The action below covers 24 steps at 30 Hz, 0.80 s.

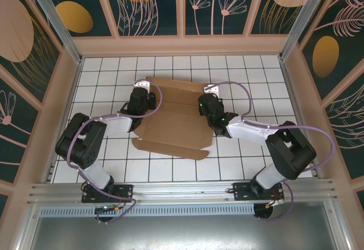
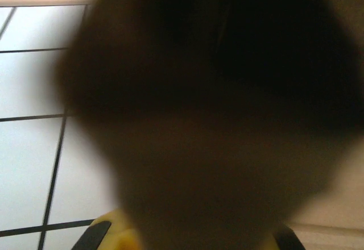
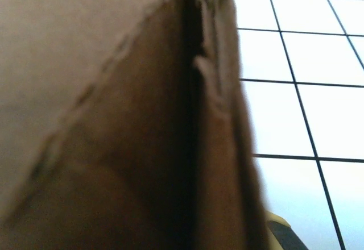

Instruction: Fold the paper box

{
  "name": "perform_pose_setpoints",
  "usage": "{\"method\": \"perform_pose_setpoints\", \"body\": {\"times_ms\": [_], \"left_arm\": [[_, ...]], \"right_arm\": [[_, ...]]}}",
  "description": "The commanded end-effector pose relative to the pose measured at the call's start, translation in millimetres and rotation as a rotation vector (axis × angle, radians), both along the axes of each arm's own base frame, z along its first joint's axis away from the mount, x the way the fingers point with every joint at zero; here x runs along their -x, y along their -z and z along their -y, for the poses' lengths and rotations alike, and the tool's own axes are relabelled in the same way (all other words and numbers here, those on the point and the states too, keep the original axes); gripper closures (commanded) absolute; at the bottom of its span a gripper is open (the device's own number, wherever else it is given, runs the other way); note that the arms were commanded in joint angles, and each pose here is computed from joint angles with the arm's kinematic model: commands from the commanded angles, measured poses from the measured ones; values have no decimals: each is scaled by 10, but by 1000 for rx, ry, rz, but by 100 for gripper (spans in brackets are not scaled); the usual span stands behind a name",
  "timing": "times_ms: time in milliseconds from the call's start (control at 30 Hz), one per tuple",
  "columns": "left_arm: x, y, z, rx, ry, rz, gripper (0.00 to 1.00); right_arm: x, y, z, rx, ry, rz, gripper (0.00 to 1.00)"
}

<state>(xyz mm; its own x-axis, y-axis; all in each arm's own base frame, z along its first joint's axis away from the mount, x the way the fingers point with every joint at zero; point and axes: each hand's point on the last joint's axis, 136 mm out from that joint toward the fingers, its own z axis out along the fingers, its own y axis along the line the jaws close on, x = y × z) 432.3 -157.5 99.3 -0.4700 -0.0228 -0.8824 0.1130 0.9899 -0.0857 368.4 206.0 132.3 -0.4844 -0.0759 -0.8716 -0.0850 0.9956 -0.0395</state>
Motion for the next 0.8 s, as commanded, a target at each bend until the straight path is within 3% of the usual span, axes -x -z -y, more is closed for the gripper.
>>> {"method": "perform_pose_setpoints", "body": {"times_ms": [0,167,367,567,633,767], "left_arm": [[28,219,-65,-35,-64,-49,100],[123,258,94,25,35,-39,99],[240,40,227,105,133,26,72],[271,-152,226,134,136,58,58],[309,-204,213,149,135,65,48],[393,-275,231,184,156,70,43]], "right_arm": [[-92,-239,-148,-59,50,84,100],[-93,-15,-79,5,29,109,100],[-71,193,9,29,33,156,100],[-115,229,61,57,64,171,100],[-134,230,85,62,74,172,100],[-183,219,135,59,95,168,100]]}}
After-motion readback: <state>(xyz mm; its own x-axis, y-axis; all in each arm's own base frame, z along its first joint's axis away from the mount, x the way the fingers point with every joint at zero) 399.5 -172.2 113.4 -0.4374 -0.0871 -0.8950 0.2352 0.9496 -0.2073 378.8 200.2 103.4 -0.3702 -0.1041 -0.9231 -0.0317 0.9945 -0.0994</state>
